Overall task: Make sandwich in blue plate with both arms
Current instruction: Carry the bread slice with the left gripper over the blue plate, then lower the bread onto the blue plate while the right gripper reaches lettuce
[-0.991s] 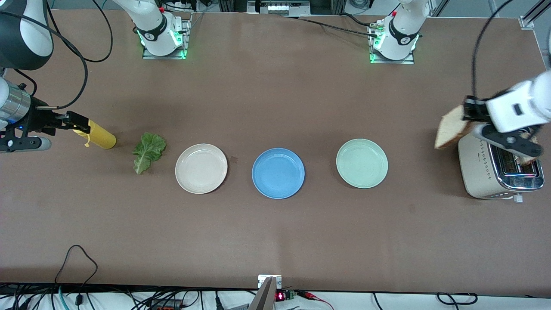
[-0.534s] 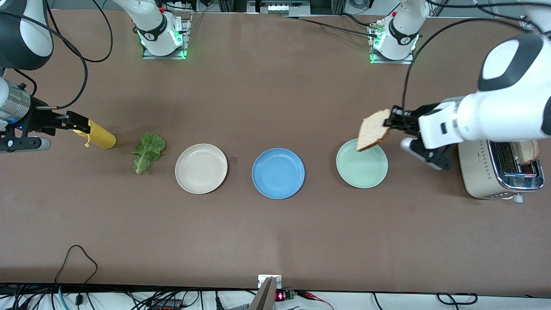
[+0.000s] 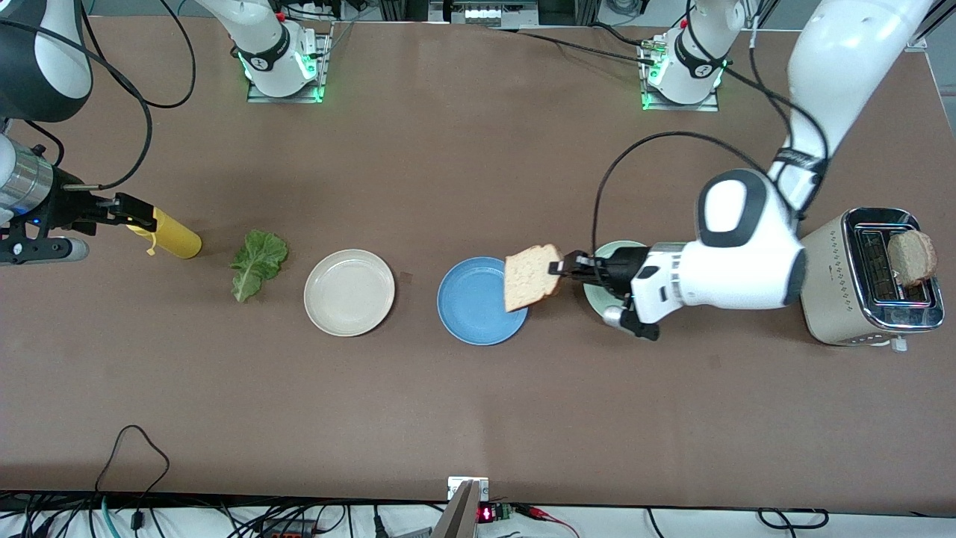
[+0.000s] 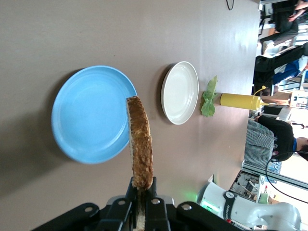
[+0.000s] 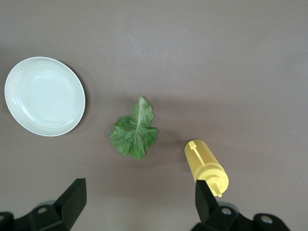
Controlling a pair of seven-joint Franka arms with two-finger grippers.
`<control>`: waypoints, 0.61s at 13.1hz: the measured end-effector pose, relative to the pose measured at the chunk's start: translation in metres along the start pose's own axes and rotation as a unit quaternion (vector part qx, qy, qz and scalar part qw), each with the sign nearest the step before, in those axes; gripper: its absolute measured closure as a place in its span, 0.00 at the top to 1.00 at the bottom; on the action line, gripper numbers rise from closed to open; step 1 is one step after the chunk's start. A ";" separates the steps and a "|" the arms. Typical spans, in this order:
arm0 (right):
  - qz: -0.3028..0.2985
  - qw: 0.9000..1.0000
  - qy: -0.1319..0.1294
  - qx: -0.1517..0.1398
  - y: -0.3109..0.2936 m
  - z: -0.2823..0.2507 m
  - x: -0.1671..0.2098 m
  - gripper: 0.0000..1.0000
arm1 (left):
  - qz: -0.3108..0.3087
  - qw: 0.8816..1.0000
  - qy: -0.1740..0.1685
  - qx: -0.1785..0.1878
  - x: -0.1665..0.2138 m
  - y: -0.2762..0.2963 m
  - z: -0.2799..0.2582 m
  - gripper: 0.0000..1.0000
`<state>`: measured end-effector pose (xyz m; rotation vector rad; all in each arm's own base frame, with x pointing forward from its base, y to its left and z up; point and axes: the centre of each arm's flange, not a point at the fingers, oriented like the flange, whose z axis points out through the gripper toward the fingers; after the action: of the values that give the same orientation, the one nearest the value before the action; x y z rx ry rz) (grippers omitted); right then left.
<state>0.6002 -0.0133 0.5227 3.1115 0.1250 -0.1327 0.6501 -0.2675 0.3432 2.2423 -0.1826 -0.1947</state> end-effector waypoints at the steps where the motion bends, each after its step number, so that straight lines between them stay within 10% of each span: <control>1: 0.000 1.000 0.000 0.000 0.000 0.000 0.000 1.00 | 0.008 1.000 0.005 -0.009 0.001 -0.014 0.013 0.07; 8: -0.003 1.000 -0.004 0.000 -0.003 0.004 0.001 1.00 | 0.003 0.999 0.039 -0.025 -0.012 -0.059 0.129 0.07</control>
<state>0.6011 -0.0106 0.5185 3.1105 0.1338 -0.1462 0.6160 -0.3257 0.2176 2.1946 -0.1414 -0.1063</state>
